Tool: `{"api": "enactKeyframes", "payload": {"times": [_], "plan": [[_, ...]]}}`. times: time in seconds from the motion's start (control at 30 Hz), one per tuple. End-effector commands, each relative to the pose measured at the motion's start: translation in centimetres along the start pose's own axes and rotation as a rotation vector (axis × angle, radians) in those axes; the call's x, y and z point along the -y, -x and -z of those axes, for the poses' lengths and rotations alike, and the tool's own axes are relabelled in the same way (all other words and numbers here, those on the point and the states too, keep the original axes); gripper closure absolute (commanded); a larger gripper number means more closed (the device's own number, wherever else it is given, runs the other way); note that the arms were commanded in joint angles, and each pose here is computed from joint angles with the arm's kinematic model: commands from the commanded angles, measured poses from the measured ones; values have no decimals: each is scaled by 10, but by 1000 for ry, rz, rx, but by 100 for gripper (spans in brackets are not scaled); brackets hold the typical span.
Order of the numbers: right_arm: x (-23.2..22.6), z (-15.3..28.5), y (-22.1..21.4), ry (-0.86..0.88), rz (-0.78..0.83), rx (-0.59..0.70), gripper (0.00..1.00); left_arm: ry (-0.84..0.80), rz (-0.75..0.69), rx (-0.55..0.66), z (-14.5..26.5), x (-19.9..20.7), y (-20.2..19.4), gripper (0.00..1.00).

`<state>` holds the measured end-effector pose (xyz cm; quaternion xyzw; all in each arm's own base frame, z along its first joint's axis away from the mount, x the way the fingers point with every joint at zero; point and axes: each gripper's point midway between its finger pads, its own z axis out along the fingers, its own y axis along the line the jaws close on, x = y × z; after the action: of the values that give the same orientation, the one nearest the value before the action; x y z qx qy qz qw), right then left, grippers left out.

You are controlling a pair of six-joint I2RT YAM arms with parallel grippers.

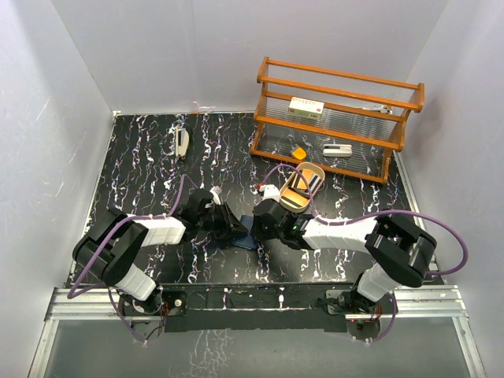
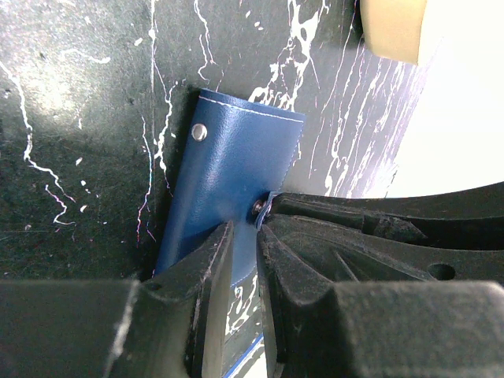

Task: Put the credit cards into the card holder
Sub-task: Close the card holder at the center of the board.

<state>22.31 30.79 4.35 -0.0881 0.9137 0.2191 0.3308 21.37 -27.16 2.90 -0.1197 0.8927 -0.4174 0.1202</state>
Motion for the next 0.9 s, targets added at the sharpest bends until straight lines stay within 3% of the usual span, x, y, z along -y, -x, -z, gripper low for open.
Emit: {"api": "enactKeyframes", "payload": {"times": [0.0,0.37,0.87], "plan": [[-1,-8,3,-2,-14,13,90,174,21,-39,-1,-48,-18,81],[20,-14,-15,-130,56,-97,91,163,25,-34,-3,-48,-18,80],[52,-23,-76,-226,106,-334,94,152,33,-33,-1,-47,-20,81]]}}
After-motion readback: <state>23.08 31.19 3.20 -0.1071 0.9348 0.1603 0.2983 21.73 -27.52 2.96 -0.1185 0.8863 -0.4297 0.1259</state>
